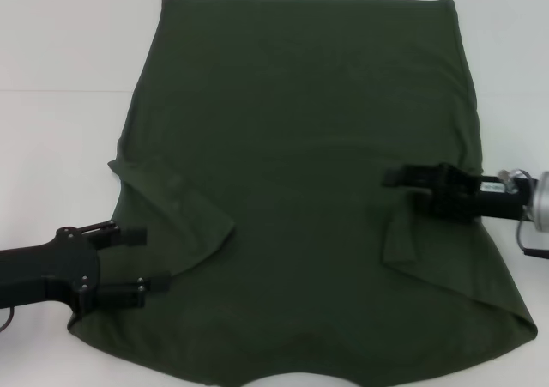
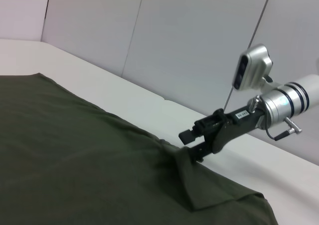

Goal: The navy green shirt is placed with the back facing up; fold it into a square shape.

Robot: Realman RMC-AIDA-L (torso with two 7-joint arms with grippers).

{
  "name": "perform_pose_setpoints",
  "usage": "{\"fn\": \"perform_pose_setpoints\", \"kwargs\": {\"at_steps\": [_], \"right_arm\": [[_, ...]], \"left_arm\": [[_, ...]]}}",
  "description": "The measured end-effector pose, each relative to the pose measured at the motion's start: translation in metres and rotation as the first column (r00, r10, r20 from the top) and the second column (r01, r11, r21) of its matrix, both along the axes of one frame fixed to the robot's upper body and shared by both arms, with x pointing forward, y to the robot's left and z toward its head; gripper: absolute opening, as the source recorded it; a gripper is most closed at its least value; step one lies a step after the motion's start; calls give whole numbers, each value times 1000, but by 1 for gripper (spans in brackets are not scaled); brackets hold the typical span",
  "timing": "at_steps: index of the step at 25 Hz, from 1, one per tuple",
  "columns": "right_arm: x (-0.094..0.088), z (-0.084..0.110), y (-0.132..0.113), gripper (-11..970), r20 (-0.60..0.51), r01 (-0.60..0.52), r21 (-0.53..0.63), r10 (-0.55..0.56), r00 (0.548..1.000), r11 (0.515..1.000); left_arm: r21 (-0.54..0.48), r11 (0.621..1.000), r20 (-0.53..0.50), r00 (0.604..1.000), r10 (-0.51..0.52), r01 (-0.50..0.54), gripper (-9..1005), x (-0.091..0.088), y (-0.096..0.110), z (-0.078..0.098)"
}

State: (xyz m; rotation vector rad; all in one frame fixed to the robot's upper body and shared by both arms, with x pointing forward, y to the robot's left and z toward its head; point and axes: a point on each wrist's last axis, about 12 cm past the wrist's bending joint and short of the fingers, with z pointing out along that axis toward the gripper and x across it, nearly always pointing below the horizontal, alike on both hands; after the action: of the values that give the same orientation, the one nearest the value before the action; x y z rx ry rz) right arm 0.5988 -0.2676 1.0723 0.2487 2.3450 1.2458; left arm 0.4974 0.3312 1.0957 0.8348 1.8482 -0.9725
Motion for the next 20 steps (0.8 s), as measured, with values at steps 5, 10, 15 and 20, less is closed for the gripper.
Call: {"fn": "perform_pose_setpoints", "kwargs": {"at_steps": [5,10,15,20], "right_arm": [[5,8,16,692,36,-56,6,56,998,998],[6,9,18,693,46,-70,3,70,996,998],[4,7,19,692,40,-84,-7,85,996,996],[2,5,18,691,26,-84,-9,84,996,996]], "left_arm": [[0,1000,-5,1000,4,-4,904,-2,1,-1],[-1,1000,-10,1000,6,-6,904,-2,1,-2],[0,1000,-14,1000,6,-6,905,-2,1,-1],[0,1000,-15,1000,4,-4,905,-2,0,-1]]}}
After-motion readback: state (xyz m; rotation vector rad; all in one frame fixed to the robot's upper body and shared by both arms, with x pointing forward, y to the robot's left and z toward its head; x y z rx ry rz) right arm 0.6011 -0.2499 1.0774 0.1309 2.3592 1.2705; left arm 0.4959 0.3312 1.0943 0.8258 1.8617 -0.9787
